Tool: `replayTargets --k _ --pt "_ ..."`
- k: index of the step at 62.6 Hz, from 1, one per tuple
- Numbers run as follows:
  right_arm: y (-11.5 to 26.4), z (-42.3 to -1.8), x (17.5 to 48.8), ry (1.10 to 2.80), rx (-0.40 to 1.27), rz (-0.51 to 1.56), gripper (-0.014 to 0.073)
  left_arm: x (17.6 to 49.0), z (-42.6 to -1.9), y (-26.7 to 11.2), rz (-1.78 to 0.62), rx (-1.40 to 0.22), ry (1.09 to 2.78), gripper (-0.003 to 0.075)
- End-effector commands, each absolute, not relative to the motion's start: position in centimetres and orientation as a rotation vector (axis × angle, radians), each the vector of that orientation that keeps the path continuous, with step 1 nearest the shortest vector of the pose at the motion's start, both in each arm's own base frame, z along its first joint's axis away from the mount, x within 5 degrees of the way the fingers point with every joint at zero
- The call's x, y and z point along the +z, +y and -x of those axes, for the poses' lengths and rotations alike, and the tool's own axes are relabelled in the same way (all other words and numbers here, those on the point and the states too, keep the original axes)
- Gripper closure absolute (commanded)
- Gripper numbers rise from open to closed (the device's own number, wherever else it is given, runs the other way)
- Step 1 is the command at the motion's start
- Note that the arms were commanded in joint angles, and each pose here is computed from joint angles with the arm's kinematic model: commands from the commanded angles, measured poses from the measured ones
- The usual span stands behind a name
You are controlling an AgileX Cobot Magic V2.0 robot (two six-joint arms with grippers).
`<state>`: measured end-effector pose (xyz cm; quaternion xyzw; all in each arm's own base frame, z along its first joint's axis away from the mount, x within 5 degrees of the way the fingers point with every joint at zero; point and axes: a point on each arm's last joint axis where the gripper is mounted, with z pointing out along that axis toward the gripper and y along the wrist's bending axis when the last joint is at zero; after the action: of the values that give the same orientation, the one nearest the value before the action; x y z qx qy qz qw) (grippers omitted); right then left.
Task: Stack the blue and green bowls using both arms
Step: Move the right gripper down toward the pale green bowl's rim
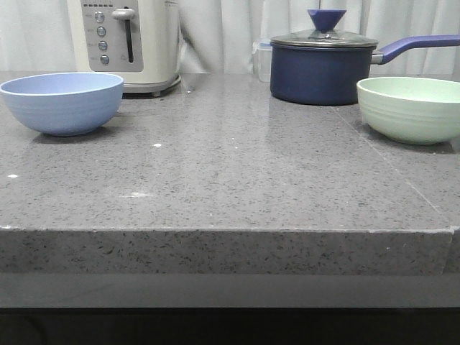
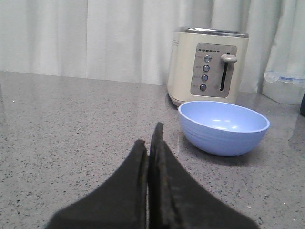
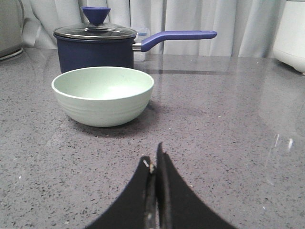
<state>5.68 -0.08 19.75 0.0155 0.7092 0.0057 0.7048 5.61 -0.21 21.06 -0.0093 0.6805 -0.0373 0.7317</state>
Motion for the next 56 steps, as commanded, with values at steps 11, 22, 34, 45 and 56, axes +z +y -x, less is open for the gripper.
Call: replayTargets --k 11,22,34,45,56 --pt "-0.09 -5.40 21.21 1.454 -0.003 -0.023 0.0650 21.70 -5.39 -0.26 0.019 -0.100 1.409 0.0740" --pt "-0.09 -5.40 21.21 1.454 -0.003 -0.023 0.0650 21.70 -5.39 -0.26 0.019 -0.100 1.409 0.0740" --pt "-0.09 -5.40 21.21 1.454 -0.003 -0.023 0.0650 21.70 -5.39 -0.26 0.019 -0.100 1.409 0.0740" --pt "-0.09 -5.40 21.22 1.453 -0.003 -0.023 0.0650 21.70 -5.39 -0.26 0.019 -0.100 1.409 0.0740" --pt "-0.09 -5.38 21.37 1.436 -0.003 -0.022 0.0650 21.81 -5.37 -0.26 0.016 -0.098 1.396 0.0740"
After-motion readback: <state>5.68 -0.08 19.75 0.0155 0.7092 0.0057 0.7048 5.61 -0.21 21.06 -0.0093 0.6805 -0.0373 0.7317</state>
